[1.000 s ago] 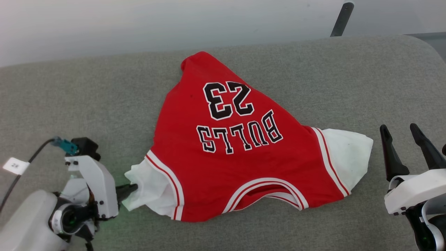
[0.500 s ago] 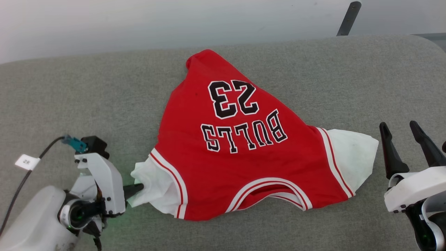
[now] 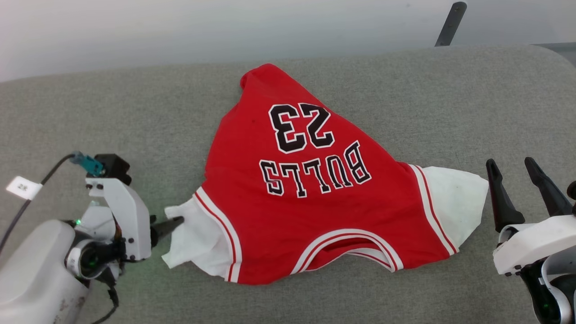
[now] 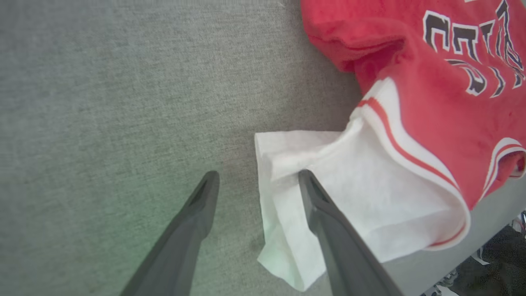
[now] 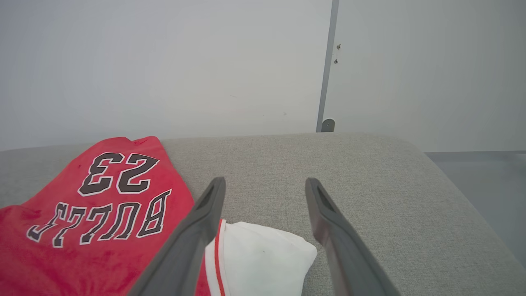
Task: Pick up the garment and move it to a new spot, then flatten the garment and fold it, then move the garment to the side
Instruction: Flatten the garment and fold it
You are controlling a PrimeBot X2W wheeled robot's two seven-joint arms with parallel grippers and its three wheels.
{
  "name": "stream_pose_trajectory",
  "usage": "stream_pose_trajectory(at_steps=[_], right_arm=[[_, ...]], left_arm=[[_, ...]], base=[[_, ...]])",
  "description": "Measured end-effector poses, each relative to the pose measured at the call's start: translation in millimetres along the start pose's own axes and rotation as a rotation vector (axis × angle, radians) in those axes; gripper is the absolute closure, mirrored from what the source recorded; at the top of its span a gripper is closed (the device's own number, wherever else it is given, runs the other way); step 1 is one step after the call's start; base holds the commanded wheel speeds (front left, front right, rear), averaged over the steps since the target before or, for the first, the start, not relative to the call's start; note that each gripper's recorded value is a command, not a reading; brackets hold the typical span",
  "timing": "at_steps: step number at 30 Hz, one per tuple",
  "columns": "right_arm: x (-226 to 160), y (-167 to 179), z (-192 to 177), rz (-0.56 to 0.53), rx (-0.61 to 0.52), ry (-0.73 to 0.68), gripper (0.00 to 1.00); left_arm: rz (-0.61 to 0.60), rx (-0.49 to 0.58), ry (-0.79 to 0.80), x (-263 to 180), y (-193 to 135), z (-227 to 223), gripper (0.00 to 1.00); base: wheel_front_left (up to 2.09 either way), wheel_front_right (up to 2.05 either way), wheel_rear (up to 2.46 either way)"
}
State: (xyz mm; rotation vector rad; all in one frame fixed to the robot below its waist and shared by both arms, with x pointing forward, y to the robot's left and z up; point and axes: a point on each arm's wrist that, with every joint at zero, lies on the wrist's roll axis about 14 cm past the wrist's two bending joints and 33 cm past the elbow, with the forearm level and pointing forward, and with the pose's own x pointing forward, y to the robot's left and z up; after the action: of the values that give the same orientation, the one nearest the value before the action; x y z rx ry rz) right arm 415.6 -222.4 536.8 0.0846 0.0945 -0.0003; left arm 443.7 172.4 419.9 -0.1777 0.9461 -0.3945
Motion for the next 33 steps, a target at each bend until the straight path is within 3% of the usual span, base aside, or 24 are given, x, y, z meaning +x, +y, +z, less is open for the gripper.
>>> stream_pose_trajectory(at_steps=[4,14,15,17,23,33], right_arm=[[0,-1,-3,-0.002,0.001,0.01,0.0],[4,-5,-15,-0.012,0.003,0.04,0.0],[5,-5,-16,-0.012,0.003,0.043,0.0],[6,-5,-18,-0.011,0.003,0.048,0.0],[10,-2,-21,-0.005,0.003,0.055,0.0],[16,4,-24,0.015,-0.002,0.062,0.0]], left_arm=[[0.013,0.027,-0.001,3,3,4,0.0],[-0.075,-0.021,0.013,24,-17,0,0.0],[-0.077,-0.021,0.016,26,-18,0,0.36],[-0.081,-0.025,0.009,28,-18,2,1.0],[-0.076,-0.026,0.029,30,-15,3,1.0],[0.012,0.066,-0.094,15,11,40,1.0]], base=[[0.0,0.0,0.0],[0.0,0.0,0.0],[0.0,0.0,0.0],[0.0,0.0,0.0],[0.0,0.0,0.0],[0.0,0.0,0.0]])
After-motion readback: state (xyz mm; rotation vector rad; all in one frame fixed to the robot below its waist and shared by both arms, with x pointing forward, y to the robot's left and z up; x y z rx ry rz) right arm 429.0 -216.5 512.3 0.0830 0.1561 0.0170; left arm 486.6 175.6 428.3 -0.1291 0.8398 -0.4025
